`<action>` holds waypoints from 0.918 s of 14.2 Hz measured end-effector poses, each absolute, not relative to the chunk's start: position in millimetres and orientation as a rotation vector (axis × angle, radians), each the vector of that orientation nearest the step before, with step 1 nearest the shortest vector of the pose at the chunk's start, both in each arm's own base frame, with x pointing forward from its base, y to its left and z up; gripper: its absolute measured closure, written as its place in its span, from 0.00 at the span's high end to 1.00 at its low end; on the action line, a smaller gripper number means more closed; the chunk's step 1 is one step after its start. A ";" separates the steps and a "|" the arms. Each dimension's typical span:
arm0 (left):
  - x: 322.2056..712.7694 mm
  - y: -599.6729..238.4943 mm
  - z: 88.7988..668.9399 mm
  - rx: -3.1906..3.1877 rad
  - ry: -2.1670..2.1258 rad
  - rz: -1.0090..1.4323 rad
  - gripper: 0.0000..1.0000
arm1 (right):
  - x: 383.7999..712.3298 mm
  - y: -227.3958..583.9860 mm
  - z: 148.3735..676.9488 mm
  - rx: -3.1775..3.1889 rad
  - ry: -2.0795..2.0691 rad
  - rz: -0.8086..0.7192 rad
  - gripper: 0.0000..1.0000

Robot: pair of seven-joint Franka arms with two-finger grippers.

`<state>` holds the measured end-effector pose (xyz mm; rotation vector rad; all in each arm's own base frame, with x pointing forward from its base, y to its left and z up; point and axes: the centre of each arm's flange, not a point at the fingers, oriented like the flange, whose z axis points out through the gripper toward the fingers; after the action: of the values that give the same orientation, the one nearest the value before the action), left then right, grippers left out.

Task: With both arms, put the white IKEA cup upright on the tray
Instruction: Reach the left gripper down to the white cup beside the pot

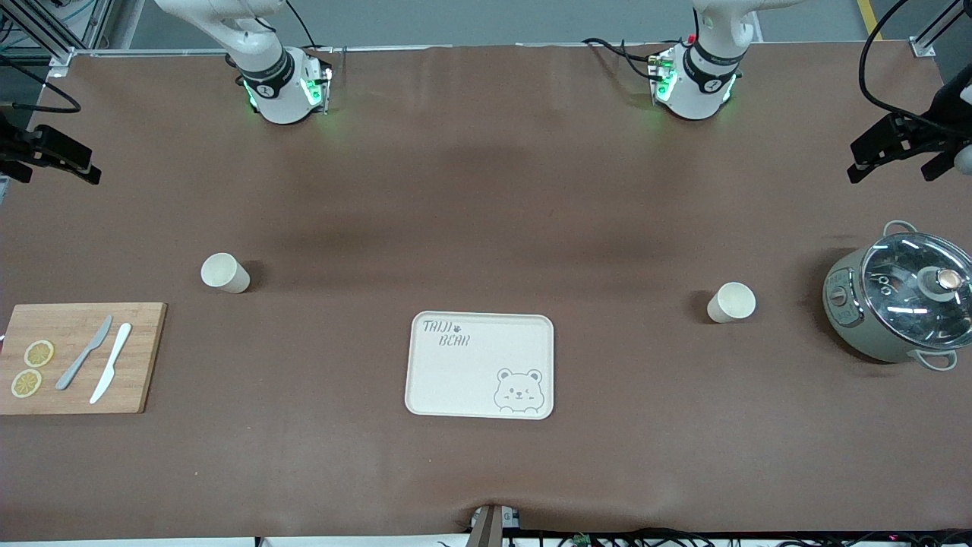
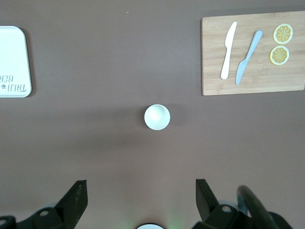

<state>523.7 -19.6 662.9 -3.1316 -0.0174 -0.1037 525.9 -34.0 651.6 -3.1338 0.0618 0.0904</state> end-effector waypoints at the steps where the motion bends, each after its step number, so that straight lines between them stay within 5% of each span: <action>1: 523.8 -19.6 662.6 -3.132 -0.017 -0.101 1.00 | 525.9 -34.0 651.6 -3.134 0.062 0.090 1.00; 13: 576.0 -6.9 598.0 -3.150 -0.038 0.021 1.00 | 536.7 -32.9 634.1 -3.133 0.057 0.142 1.00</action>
<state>576.0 -6.9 598.0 -3.1501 -0.0376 0.0212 536.7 -32.9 634.1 -3.1328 0.0568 0.1416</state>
